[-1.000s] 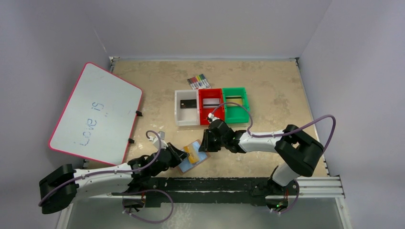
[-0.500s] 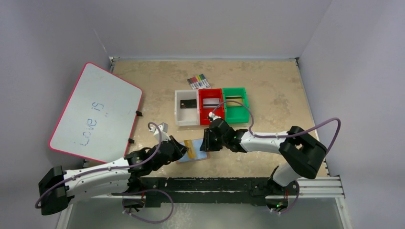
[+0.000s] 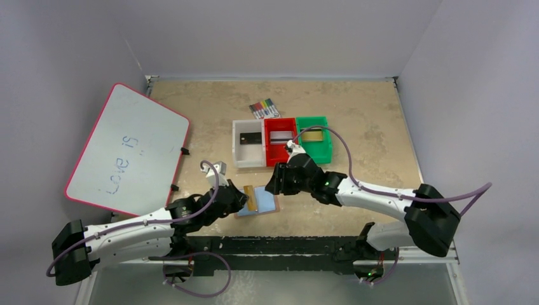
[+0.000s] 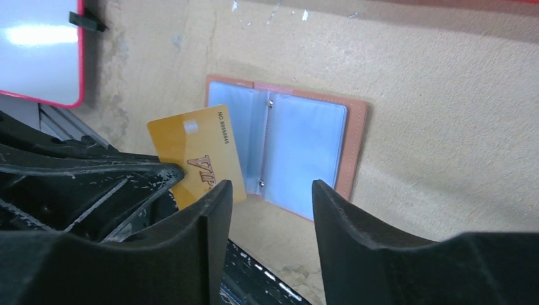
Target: Take the credit cards out of the card holder
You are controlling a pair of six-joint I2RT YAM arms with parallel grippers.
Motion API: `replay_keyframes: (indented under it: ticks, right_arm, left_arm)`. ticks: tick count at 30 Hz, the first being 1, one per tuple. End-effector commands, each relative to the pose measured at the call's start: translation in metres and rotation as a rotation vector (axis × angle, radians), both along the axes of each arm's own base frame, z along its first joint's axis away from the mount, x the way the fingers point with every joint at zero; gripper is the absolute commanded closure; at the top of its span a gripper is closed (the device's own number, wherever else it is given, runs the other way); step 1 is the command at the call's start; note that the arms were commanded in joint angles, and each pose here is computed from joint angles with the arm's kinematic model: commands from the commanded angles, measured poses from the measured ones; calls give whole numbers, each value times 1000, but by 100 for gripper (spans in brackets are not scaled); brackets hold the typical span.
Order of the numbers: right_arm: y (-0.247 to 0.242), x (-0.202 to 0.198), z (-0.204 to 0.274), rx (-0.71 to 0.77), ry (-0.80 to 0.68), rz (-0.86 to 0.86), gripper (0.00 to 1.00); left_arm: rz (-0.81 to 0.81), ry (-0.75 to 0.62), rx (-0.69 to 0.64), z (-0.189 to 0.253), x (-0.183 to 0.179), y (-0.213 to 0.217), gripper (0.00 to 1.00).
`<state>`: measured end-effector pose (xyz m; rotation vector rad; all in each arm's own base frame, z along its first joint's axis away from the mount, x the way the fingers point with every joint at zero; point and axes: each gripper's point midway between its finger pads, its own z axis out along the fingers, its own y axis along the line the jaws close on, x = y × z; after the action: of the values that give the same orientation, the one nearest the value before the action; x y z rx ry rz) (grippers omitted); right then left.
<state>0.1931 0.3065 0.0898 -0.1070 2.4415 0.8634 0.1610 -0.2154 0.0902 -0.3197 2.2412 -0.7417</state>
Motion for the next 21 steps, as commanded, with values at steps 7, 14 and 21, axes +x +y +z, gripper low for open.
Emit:
replay_keyframes:
  ticks: [7,14,21]
  right_arm:
    - [-10,5,28,187,-64,-19,39]
    - [-25,3,65,375,-167,-62,21]
    - [-20,-15,102,520,-264,71,17]
  left_arm:
    - [-63,-137,-154,52,8,-22,100]
    - [-88,-210,-241,74,6,-22,100]
    - [-151,-277,-402,95,-4,-31,100]
